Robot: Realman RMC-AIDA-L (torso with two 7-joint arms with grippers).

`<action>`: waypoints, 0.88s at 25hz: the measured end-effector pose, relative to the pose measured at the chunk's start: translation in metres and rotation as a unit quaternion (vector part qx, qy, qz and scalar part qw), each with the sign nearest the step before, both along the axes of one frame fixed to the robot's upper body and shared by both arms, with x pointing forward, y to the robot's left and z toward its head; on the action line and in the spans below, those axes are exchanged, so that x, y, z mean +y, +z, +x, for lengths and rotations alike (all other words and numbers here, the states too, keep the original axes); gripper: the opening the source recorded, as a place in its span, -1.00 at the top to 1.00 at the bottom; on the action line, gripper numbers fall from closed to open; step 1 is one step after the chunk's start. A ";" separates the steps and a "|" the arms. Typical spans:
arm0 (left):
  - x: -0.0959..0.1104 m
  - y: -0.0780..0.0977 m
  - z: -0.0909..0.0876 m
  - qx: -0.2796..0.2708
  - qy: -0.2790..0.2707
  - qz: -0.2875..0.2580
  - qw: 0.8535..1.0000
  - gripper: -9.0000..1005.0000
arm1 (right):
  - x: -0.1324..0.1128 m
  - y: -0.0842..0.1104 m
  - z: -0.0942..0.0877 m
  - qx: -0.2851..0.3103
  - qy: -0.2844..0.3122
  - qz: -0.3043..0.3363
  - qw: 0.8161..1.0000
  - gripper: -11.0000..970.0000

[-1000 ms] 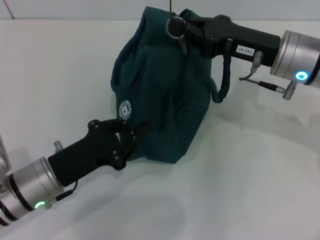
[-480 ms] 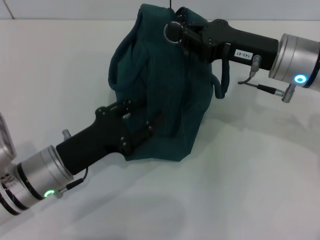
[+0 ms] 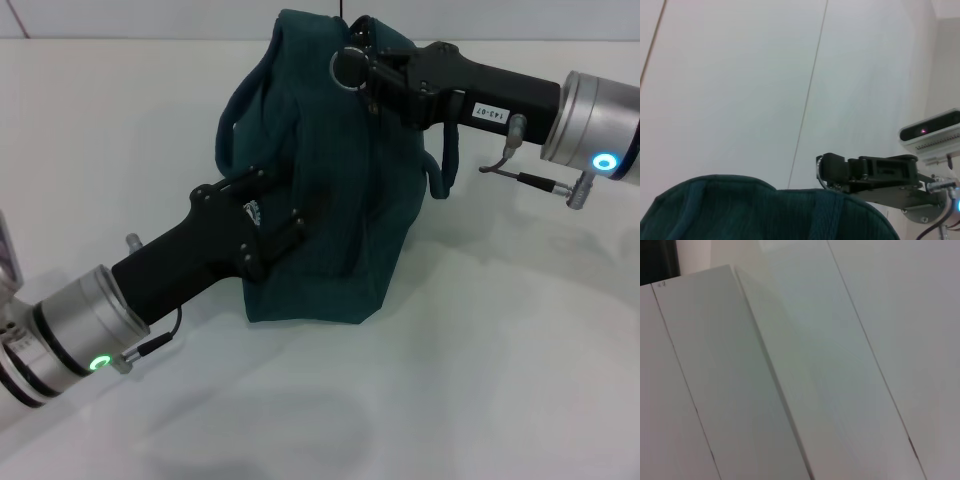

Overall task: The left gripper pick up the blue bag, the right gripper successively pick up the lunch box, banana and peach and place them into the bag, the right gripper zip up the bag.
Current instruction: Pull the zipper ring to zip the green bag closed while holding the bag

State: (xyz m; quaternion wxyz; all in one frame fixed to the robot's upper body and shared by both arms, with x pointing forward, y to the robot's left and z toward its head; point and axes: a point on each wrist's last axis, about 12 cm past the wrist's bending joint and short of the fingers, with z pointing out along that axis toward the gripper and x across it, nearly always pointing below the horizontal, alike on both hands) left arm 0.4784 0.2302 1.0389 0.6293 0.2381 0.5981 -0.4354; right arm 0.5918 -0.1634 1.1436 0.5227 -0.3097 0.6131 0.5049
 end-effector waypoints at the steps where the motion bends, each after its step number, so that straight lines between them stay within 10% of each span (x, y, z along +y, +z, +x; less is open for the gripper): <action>1: -0.001 0.000 0.001 0.000 -0.001 0.001 1.000 -0.06 | 0.000 0.000 0.000 0.000 0.000 0.000 1.000 0.89; 9: -0.004 -0.002 0.003 0.004 -0.008 0.019 1.000 0.16 | 0.000 0.000 0.000 0.000 0.000 0.000 1.000 0.89; 12: -0.003 -0.004 0.004 0.009 -0.005 0.024 1.000 0.64 | 0.000 0.000 0.000 0.001 -0.001 0.000 1.000 0.89; 22: -0.006 -0.010 -0.001 0.022 -0.020 0.037 0.999 0.79 | -0.003 -0.003 0.005 0.008 -0.023 -0.005 1.000 0.89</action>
